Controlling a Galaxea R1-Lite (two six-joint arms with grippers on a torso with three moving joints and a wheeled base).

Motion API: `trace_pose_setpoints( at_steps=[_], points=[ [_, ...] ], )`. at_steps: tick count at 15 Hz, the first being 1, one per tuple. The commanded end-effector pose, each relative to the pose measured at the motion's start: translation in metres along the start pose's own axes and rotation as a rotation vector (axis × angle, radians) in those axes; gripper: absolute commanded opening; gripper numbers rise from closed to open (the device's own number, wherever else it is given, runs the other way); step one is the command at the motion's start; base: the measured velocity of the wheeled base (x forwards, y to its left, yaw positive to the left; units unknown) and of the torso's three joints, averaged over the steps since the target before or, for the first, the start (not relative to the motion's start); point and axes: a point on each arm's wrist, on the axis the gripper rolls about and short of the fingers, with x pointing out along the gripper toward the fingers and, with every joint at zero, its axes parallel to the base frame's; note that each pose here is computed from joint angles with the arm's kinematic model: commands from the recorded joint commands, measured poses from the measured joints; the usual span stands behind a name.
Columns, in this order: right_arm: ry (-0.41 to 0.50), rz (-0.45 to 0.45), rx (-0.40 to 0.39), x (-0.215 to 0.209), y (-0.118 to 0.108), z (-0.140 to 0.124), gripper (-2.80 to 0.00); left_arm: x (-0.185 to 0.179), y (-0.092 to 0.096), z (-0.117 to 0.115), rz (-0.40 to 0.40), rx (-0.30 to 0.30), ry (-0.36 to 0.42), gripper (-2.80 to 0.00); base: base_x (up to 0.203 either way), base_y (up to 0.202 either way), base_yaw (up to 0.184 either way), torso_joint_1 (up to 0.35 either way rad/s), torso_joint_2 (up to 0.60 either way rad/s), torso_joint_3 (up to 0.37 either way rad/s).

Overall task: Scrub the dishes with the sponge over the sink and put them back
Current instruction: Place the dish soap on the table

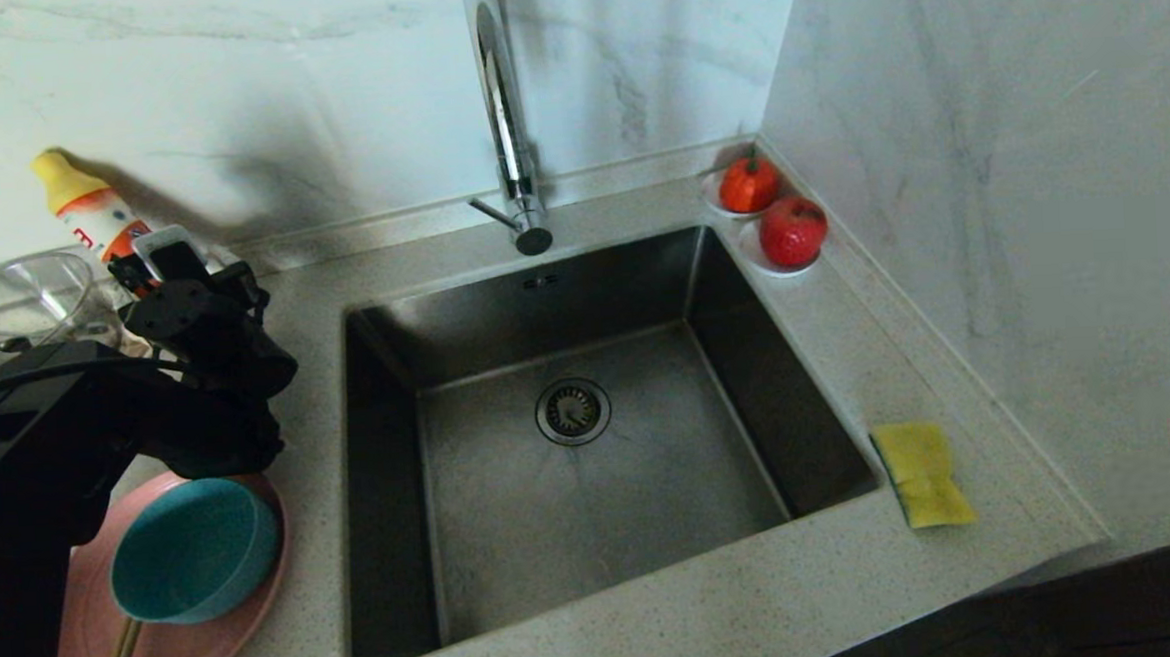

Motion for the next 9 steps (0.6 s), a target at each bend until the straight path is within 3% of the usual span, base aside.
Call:
trace_pose_setpoints(
  at_steps=[1,7,8,9],
  points=[
    [0.001,0.000,0.000,0.000,0.000,0.000,-2.80,0.000,0.000,-0.003,0.004,-0.022,0.008,0.00,0.000,0.000,0.000,0.000,0.00,0.000],
    [0.000,0.000,-0.001,0.000,0.000,0.000,-2.80,-0.001,-0.002,-0.014,-0.008,-0.024,0.064,0.00,0.000,0.000,0.000,0.000,0.00,0.000],
    [0.001,0.000,-0.001,0.000,0.000,0.000,-2.80,-0.002,-0.002,-0.015,-0.009,-0.025,0.071,-2.80,0.000,0.000,0.000,0.000,0.00,0.000],
    [0.000,0.000,0.000,0.000,0.000,0.000,-2.80,-0.001,-0.003,-0.015,-0.010,-0.030,0.075,-2.80,0.000,0.000,0.000,0.000,0.00,0.000]
  ],
)
